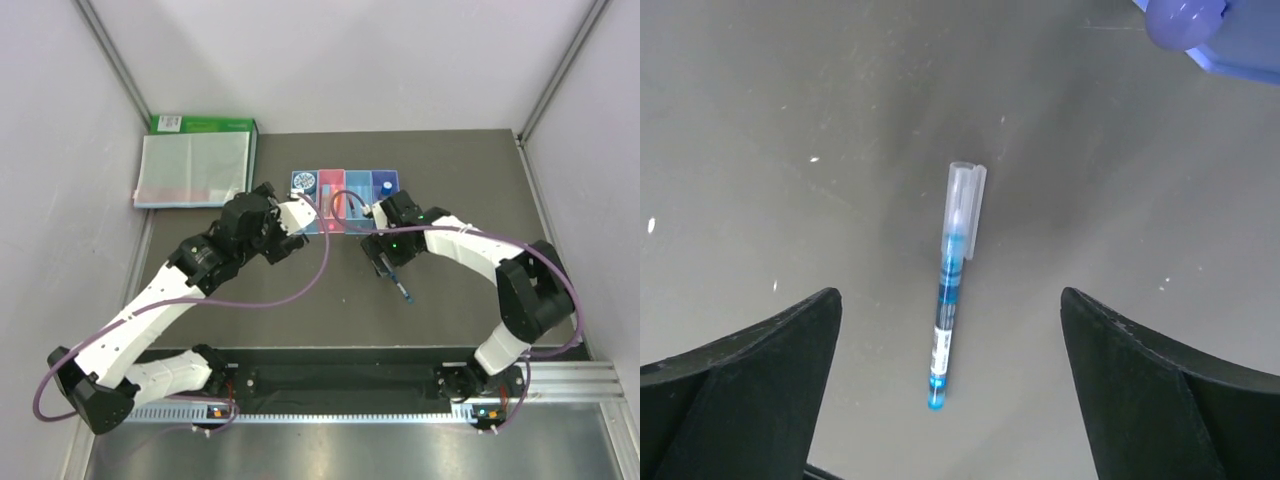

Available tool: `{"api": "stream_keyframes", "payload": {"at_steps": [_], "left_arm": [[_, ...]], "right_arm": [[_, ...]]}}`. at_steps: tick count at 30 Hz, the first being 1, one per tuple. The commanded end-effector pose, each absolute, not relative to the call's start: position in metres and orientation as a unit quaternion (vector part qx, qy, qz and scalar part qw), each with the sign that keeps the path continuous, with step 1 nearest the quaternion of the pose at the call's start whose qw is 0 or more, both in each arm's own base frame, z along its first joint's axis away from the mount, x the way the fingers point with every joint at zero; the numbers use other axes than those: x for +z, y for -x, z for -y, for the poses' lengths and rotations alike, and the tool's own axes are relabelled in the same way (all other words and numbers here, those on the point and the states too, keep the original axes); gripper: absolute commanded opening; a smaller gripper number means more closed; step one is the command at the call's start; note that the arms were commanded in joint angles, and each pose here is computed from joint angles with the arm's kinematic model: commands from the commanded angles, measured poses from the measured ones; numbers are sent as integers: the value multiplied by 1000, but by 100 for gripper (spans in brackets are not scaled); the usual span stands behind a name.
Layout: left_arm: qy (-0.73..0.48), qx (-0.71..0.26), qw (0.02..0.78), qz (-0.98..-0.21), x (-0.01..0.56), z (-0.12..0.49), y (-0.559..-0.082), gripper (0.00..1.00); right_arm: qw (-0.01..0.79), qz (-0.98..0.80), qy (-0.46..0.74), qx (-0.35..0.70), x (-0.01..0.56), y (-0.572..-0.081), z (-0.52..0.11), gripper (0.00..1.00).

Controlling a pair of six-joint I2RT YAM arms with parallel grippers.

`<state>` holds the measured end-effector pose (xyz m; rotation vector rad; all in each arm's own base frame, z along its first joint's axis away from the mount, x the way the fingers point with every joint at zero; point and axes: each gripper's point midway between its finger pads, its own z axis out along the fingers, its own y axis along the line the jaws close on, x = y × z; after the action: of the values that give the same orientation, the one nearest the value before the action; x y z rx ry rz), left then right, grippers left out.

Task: Sort the stationery into containers
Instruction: Pick up the pen from the center of the board.

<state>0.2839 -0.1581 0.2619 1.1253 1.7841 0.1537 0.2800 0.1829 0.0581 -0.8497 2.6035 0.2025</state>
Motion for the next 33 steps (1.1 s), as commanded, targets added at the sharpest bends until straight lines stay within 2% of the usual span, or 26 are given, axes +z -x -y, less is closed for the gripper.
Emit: {"api": "stream_keyframes", "payload": {"at_steps": [1,2,10,13,16,17,19,20,23,25,33], "left_arm": [[-438,59,541,-715,293,160,-297,99],[-436,61,543,-715,295,158,-298,99],[-434,74,557,-704,310,151,-302,99],[-426,79,562,-704,316,148,-306,99],[-419,85,564,-706,318,143,-310,99],[-417,89,566,-706,320,140,-312,99],[-415,94,567,-705,320,136,-313,99],[-413,96,567,-706,320,133,-315,99],[-411,99,567,-707,321,129,-318,99],[-410,100,568,-706,322,129,-320,99],[-398,94,567,-715,323,125,-318,99]], "right_arm": [[215,-928,293,78,61,-297,-196,86],[214,-928,294,80,60,-297,-198,81],[200,-934,282,85,40,-300,-203,77],[196,-935,282,83,34,-301,-203,71],[192,-936,282,81,28,-302,-203,56],[191,-937,282,80,26,-302,-203,42],[186,-942,266,84,22,-302,-204,29],[188,-942,265,84,22,-304,-206,19],[191,-942,263,82,20,-311,-208,3],[191,-942,265,82,19,-312,-210,0],[224,-932,271,91,51,-322,-222,0]]}}
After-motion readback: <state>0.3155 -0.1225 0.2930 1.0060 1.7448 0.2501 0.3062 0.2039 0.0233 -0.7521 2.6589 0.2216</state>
